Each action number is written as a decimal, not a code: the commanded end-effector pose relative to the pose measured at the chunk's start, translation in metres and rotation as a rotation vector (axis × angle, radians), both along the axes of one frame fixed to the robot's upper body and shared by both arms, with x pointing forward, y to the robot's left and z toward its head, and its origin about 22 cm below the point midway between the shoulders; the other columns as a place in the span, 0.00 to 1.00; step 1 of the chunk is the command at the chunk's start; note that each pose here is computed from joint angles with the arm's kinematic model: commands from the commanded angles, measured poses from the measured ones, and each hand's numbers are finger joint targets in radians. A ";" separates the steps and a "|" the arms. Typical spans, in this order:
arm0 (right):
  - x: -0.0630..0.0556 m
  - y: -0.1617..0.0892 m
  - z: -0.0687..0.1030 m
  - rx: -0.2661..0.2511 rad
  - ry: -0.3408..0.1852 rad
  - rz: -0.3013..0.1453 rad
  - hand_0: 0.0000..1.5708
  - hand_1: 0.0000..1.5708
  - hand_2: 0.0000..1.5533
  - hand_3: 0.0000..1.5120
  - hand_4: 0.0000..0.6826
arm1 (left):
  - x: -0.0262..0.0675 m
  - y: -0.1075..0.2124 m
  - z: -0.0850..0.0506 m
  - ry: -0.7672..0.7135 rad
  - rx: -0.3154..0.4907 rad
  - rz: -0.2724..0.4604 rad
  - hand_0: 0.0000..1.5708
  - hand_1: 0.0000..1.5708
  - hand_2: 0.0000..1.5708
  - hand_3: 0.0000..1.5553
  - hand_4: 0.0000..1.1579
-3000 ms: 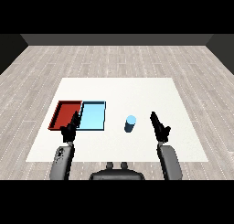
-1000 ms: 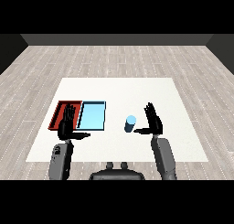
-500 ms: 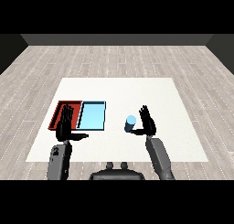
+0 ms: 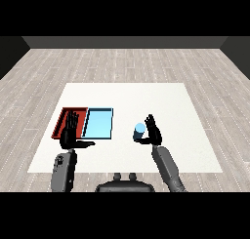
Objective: Pick the blue can and put it in the blue box
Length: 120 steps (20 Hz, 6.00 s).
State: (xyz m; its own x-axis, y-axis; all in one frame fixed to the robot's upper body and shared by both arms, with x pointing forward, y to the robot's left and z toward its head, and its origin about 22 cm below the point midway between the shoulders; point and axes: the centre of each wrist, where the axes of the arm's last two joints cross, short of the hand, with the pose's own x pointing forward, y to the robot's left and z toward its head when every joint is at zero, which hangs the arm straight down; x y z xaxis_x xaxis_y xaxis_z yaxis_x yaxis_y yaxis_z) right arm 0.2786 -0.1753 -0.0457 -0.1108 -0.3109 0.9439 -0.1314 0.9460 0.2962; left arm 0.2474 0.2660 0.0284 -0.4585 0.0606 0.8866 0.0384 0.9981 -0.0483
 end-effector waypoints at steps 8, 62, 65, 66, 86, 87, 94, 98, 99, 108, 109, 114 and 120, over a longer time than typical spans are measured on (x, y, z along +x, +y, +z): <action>0.015 0.017 -0.002 0.009 0.036 0.027 0.00 0.00 0.00 0.00 0.00 | -0.0104 -0.017 0.009 0.012 -0.016 -0.011 0.00 0.00 0.00 0.00 0.00; 0.037 0.021 0.092 -0.411 -0.151 -0.173 0.90 0.90 0.93 0.93 0.90 | 0.0159 -0.088 -0.015 0.174 0.054 -0.208 0.00 0.00 0.00 0.00 0.00; 0.031 0.011 0.091 -0.424 -0.172 -0.130 0.90 0.90 0.93 0.93 0.90 | 0.0157 -0.080 -0.020 0.202 0.041 -0.232 0.00 0.00 0.00 0.00 0.00; 0.024 0.035 0.110 -0.422 -0.170 -0.162 0.91 0.91 0.93 0.93 0.90 | 0.0351 -0.101 -0.015 0.177 0.049 -0.245 0.00 0.00 0.00 0.00 0.00; 0.031 0.074 0.124 -0.439 -0.253 -0.088 0.95 0.95 0.95 0.93 0.89 | 0.0472 -0.155 -0.040 0.297 0.016 -0.278 0.00 0.00 0.00 0.00 0.00; 0.046 0.051 0.122 -0.453 -0.230 -0.061 0.95 0.95 0.95 0.93 0.89 | 0.0154 -0.150 -0.042 0.301 -0.003 -0.293 0.00 0.00 0.00 0.00 0.00; 0.018 0.067 0.120 -0.423 -0.255 -0.058 0.95 0.95 0.94 0.92 0.90 | 0.0464 -0.161 -0.056 0.354 0.008 -0.275 0.00 0.00 0.00 0.00 0.00; 0.027 0.064 0.129 -0.416 -0.251 -0.046 0.94 0.94 0.94 0.92 0.89 | 0.0255 -0.157 -0.046 0.367 -0.031 -0.325 0.00 0.00 0.00 0.00 0.00; 0.016 0.072 0.117 -0.420 -0.245 -0.035 0.94 0.94 0.94 0.92 0.89 | 0.0351 -0.161 -0.032 0.336 -0.015 -0.282 0.00 0.00 0.00 0.00 0.00; 0.020 0.096 0.114 -0.390 -0.256 0.012 0.93 0.93 0.94 0.93 0.91 | 0.0429 -0.165 -0.038 0.329 -0.021 -0.319 0.00 0.00 0.00 0.00 0.00; 0.021 0.098 0.117 -0.406 -0.253 0.004 0.93 0.93 0.94 0.93 0.89 | 0.0322 -0.161 -0.060 0.348 -0.006 -0.316 0.00 0.00 0.00 0.00 0.00; 0.016 0.098 0.112 -0.337 -0.249 -0.002 0.93 0.93 0.94 0.92 0.90 | 0.0393 -0.177 -0.042 0.324 -0.002 -0.310 0.00 0.00 0.00 0.00 0.00; 0.016 0.118 0.110 -0.304 -0.235 -0.014 0.93 0.93 0.94 0.92 0.88 | 0.0419 -0.194 -0.040 0.324 -0.037 -0.333 0.00 0.00 0.00 0.00 0.00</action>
